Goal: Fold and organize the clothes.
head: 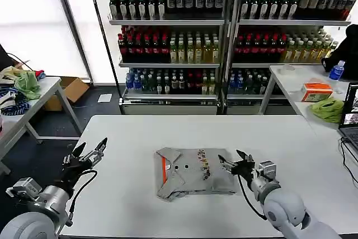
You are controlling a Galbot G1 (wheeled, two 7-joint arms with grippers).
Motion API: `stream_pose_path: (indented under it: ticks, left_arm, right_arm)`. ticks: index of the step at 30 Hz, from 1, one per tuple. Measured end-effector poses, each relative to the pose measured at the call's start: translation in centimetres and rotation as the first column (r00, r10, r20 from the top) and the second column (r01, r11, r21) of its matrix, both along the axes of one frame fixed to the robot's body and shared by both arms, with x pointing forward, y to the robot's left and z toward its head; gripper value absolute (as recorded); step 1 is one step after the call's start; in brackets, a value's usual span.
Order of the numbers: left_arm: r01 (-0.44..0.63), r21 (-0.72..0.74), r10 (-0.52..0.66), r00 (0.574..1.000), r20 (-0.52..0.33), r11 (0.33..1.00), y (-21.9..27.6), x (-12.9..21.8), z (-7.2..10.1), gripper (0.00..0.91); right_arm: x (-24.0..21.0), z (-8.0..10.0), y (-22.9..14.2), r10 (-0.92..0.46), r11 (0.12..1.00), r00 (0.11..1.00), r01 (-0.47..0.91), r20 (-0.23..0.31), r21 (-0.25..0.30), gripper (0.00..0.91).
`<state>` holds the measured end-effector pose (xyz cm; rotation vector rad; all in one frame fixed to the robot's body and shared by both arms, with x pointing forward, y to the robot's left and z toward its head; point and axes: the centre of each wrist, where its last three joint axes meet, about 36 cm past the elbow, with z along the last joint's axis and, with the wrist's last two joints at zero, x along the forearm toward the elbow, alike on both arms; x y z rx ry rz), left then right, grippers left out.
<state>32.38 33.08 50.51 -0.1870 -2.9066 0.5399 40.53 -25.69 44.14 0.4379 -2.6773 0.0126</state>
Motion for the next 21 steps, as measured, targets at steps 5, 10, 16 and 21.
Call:
stream_pose_path:
  ticks: [5, 10, 16, 21]
  left_arm:
    - [0.001, -0.004, -0.001, 1.0, -0.009, 1.0, -0.2, -0.2, -0.4, 0.907]
    - [0.017, -0.012, -0.017, 1.0, -0.006, 1.0, -0.8, -0.4, -0.6, 0.907]
    - [0.032, -0.005, -0.032, 0.999, 0.004, 0.999, -1.4, -0.3, -0.9, 0.907]
    - [0.031, 0.026, -0.031, 0.999, 0.017, 0.999, -1.3, -0.5, -1.0, 0.907]
  right_arm:
    - [-0.4, -1.7, 1.3, 0.006, 1.0, 1.0, -0.006, -0.009, 0.014, 0.907]
    - [-0.7, -2.3, 2.0, 0.01, 1.0, 1.0, -0.01, -0.012, 0.013, 0.907]
    - [-1.1, -2.7, 2.7, 0.013, 1.0, 1.0, -0.013, -0.017, 0.013, 0.907]
    - [-1.4, -1.7, 2.7, 0.011, 0.999, 0.999, -0.012, 0.044, 0.033, 0.907]
